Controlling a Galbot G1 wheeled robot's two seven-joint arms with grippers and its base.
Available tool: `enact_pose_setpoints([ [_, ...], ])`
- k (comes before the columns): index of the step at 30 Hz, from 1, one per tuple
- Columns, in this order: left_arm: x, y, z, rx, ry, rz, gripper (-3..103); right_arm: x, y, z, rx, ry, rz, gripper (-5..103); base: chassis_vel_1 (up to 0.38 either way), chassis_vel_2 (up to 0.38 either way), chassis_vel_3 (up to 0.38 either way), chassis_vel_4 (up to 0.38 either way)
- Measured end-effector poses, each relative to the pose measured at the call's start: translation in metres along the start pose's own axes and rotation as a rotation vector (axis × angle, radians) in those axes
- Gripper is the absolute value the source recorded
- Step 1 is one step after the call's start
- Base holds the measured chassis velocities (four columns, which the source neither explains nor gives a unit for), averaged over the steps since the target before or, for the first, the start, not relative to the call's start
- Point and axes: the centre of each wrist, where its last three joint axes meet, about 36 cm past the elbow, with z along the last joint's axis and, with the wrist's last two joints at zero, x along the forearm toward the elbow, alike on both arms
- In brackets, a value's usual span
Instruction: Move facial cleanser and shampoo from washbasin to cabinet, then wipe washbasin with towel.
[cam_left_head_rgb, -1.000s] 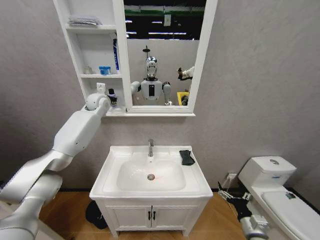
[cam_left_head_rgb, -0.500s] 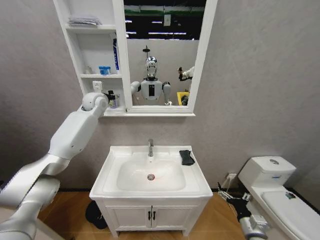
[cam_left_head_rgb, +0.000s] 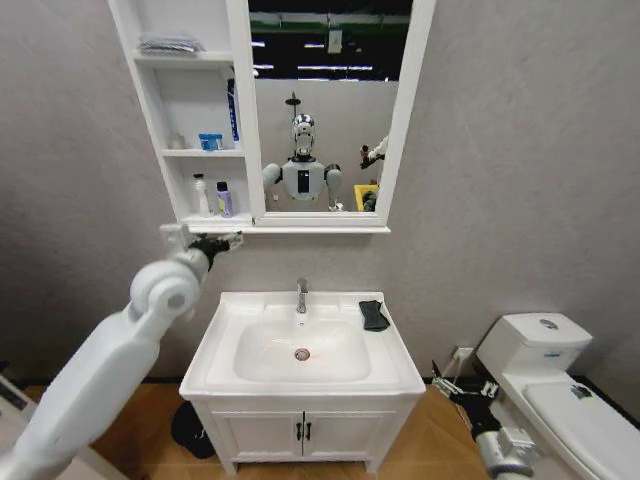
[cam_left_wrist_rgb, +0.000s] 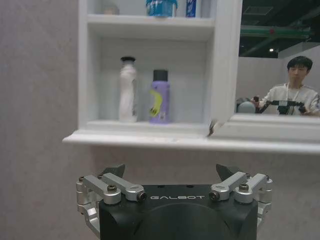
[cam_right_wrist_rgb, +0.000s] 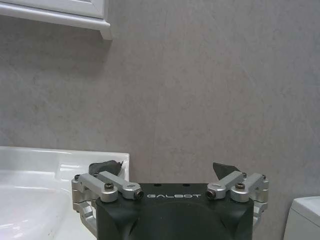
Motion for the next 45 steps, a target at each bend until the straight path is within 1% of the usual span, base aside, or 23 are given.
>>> enact_pose_setpoints([
  [1,0.0,0.0,0.0,0.0,0.0,0.0,100,0.0,0.0,0.0,0.0,0.0,0.0,100,0.0,0.0,0.0,0.0],
  [2,0.017,0.013,0.04,-0.004,-0.003,-0.026,100,-0.001,0.001,-0.006,-0.002,-0.002,-0.001,100,0.0,0.0,0.0,0.0],
  [3,0.049,0.029,0.082,-0.014,0.004,-0.081,100,-0.002,0.001,-0.013,0.002,-0.006,-0.003,100,0.0,0.0,0.0,0.0],
  [4,0.059,0.032,0.091,-0.016,0.006,-0.097,100,-0.002,0.002,-0.015,0.003,-0.007,-0.004,100,0.0,0.0,0.0,0.0],
  [5,0.059,0.032,0.091,-0.016,0.006,-0.097,100,-0.002,0.002,-0.015,0.003,-0.007,-0.004,100,0.0,0.0,0.0,0.0],
  [6,0.08,0.036,0.106,-0.021,0.012,-0.129,100,-0.003,0.002,-0.02,0.005,-0.01,-0.008,100,0.0,0.0,0.0,0.0],
  [7,0.08,0.036,0.106,-0.021,0.012,-0.129,100,-0.003,0.002,-0.02,0.005,-0.01,-0.008,100,0.0,0.0,0.0,0.0],
  [8,0.102,0.037,0.117,-0.028,0.012,-0.163,100,-0.003,0.004,-0.027,0.006,-0.017,-0.013,100,0.0,0.0,0.0,0.0],
  [9,0.124,0.037,0.125,-0.049,0.001,-0.192,100,-0.003,0.007,-0.033,0.005,-0.022,-0.02,100,0.0,0.0,0.0,0.0],
  [10,0.124,0.037,0.125,-0.049,0.001,-0.192,100,-0.003,0.007,-0.033,0.005,-0.022,-0.02,100,0.0,0.0,0.0,0.0],
  [11,0.139,0.04,0.131,-0.081,-0.011,-0.211,100,-0.002,0.009,-0.037,0.005,-0.026,-0.027,100,0.0,0.0,0.0,0.0],
  [12,0.149,0.045,0.136,-0.103,-0.011,-0.22,100,0.0,0.01,-0.039,0.006,-0.028,-0.032,100,0.0,0.0,0.0,0.0],
  [13,0.149,0.045,0.136,-0.103,-0.011,-0.22,100,0.0,0.01,-0.039,0.006,-0.028,-0.032,100,0.0,0.0,0.0,0.0],
  [15,0.163,0.056,0.144,-0.12,0.01,-0.238,100,0.003,0.012,-0.041,0.01,-0.028,-0.04,100,0.0,0.0,0.0,0.0],
  [19,0.168,0.06,0.147,-0.132,0.025,-0.252,100,0.005,0.013,-0.043,0.014,-0.032,-0.05,100,0.0,0.0,0.0,0.0],
  [24,0.166,0.059,0.148,-0.127,0.028,-0.249,100,0.005,0.014,-0.047,0.009,-0.047,-0.055,100,0.0,0.0,0.0,0.0],
  [29,0.165,0.059,0.148,-0.123,0.029,-0.248,100,0.007,0.009,-0.049,0.005,-0.06,-0.042,100,0.0,0.0,0.0,0.0],
  [33,0.164,0.059,0.148,-0.121,0.029,-0.248,100,0.008,0.006,-0.05,-0.001,-0.064,-0.053,100,0.0,0.0,0.0,0.0],
  [45,0.163,0.058,0.148,-0.118,0.03,-0.247,100,0.008,0.009,-0.046,-0.005,-0.055,-0.082,100,-0.055,0.055,0.054,-0.054],
])
